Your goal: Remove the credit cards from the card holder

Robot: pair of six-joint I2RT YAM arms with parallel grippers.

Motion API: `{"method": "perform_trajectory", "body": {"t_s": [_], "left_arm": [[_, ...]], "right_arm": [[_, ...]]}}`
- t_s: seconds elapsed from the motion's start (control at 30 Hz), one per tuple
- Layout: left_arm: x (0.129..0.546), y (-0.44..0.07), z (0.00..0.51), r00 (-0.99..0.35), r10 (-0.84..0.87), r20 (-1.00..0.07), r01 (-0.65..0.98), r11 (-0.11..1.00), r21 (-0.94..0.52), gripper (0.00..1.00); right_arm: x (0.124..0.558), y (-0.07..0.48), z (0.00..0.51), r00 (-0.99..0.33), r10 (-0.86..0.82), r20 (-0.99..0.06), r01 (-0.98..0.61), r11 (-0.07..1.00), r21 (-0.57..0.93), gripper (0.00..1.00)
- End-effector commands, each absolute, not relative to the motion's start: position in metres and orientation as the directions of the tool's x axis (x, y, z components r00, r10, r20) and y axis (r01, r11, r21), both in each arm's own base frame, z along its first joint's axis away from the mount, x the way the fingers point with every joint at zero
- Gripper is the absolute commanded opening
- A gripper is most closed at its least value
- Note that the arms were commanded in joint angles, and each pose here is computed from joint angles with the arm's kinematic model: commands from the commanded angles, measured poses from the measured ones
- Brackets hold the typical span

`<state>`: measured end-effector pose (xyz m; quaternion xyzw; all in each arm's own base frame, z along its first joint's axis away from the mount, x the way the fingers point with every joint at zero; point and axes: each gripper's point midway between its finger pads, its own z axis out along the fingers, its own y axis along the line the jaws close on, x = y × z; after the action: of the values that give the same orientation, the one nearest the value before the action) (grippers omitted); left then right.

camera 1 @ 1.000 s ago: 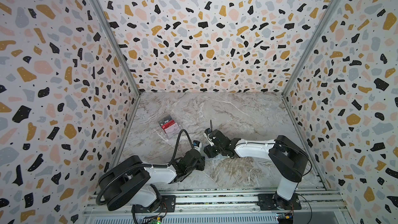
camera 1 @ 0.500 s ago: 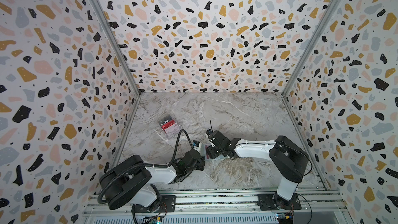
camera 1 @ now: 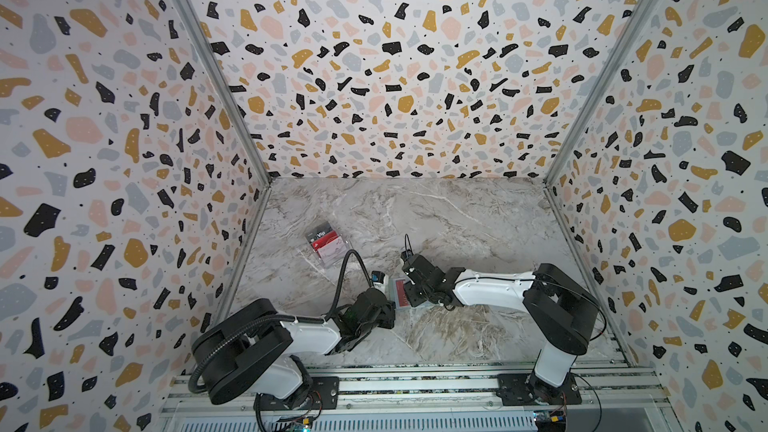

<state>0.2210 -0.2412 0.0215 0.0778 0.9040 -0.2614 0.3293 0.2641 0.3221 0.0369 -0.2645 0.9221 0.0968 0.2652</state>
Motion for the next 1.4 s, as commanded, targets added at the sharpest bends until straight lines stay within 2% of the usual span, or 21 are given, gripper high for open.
{"method": "perform_trajectory", "body": {"t_s": [0.0, 0.5, 0.67, 0.73, 1.37], "left_arm": [[0.218, -0.229, 0.01, -0.781, -0.02, -0.625, 0.288, 0.875, -0.388, 0.0], [0.22, -0.231, 0.009, -0.784, -0.016, -0.621, 0.287, 0.878, -0.384, 0.0], [0.22, -0.231, 0.008, -0.785, -0.015, -0.62, 0.285, 0.879, -0.382, 0.0], [0.22, -0.231, 0.008, -0.786, -0.017, -0.618, 0.283, 0.879, -0.384, 0.0], [0.219, -0.231, 0.006, -0.79, -0.021, -0.613, 0.278, 0.879, -0.388, 0.0]], "right_arm": [[0.267, 0.303, 0.052, -0.722, -0.437, -0.537, -0.505, 0.863, -0.022, 0.37], [0.269, 0.269, 0.059, -0.749, -0.407, -0.523, -0.463, 0.886, -0.026, 0.35], [0.247, 0.311, 0.066, -0.687, -0.47, -0.555, -0.633, 0.761, 0.14, 0.53], [0.241, 0.324, 0.069, -0.669, -0.48, -0.567, -0.663, 0.731, 0.164, 0.57], [0.228, 0.354, 0.044, -0.634, -0.542, -0.552, -0.707, 0.695, 0.13, 0.71]]}}
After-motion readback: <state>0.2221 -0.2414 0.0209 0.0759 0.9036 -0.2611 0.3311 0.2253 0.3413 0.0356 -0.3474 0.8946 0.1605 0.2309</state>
